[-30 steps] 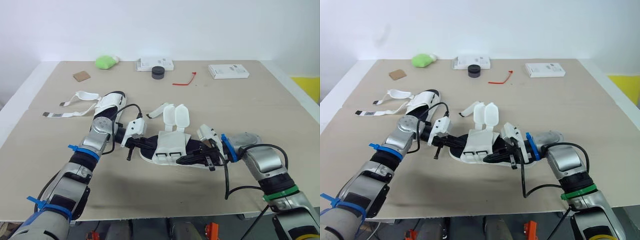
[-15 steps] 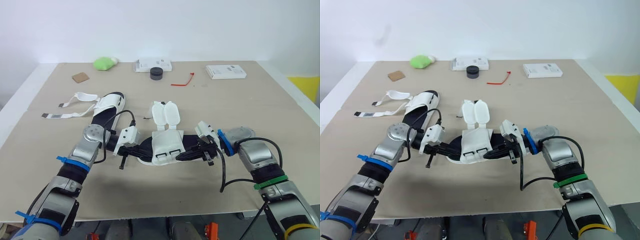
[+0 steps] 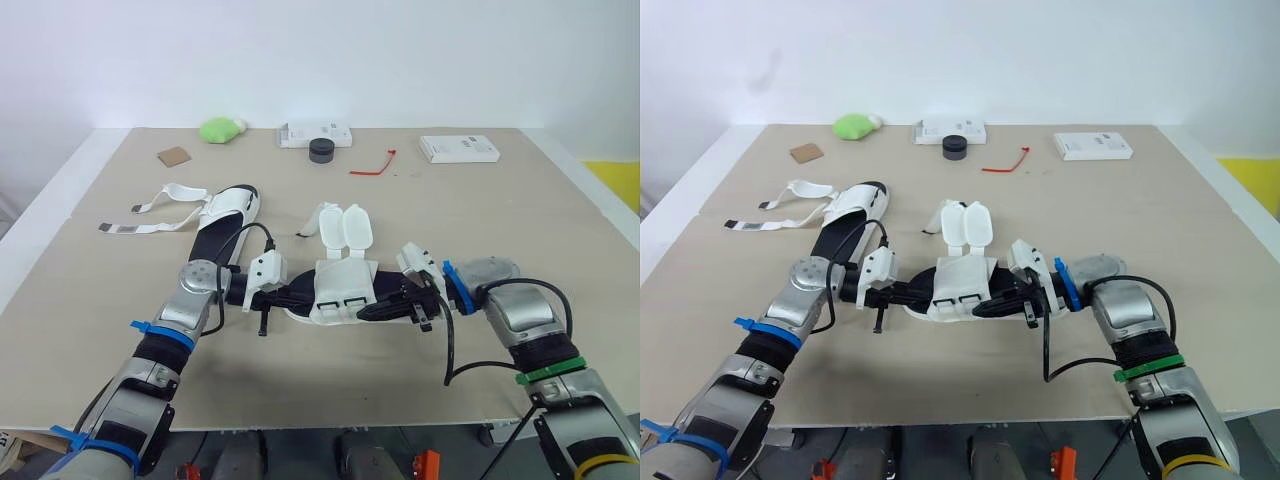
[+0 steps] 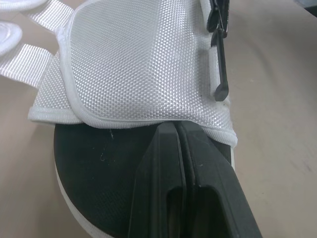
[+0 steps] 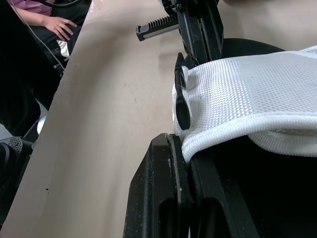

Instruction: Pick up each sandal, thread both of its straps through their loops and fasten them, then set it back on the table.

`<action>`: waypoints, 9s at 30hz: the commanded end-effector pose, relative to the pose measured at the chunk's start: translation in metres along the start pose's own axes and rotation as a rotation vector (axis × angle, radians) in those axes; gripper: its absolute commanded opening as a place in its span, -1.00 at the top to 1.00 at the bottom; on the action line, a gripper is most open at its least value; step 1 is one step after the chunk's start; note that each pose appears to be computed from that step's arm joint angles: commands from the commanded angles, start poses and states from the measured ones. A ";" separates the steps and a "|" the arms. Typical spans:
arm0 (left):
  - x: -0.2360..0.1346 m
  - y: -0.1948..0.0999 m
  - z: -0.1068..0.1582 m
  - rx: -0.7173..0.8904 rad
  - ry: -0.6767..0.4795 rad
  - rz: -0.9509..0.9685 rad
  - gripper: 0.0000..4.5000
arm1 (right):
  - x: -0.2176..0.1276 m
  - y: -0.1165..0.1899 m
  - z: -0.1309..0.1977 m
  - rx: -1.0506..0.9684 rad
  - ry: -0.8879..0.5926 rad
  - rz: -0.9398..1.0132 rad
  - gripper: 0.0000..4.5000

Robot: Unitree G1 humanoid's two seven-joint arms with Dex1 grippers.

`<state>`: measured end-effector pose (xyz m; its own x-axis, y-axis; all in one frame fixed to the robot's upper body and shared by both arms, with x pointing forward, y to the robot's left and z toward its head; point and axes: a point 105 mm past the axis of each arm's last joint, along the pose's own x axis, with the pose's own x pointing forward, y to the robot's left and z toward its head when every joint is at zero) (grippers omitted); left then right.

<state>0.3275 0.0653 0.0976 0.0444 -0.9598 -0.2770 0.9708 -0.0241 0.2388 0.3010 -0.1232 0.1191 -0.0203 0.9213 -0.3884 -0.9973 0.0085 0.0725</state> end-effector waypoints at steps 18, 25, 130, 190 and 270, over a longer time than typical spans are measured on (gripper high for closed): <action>0.011 -0.016 -0.039 -0.094 0.046 -0.040 0.96 | 0.005 0.011 0.018 -0.054 -0.058 0.014 1.00; 0.003 -0.037 -0.059 -0.095 0.129 -0.099 0.96 | 0.003 0.010 0.023 -0.058 -0.070 0.005 1.00; 0.016 -0.046 -0.052 -0.071 0.117 -0.184 1.00 | -0.020 -0.016 0.061 -0.052 -0.028 -0.082 0.98; 0.023 -0.050 -0.052 -0.081 0.109 -0.189 1.00 | -0.048 -0.084 0.004 1.001 -0.024 -0.462 -0.76; 0.026 -0.049 -0.054 -0.078 0.119 -0.214 1.00 | -0.004 0.112 0.013 -0.539 0.387 0.040 -0.25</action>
<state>0.3147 0.0474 0.0828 -0.0640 -0.9635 -0.2598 0.9534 -0.1359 0.2695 0.1939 -0.1228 0.1344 0.0097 0.7187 -0.6952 -0.9137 -0.2761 -0.2982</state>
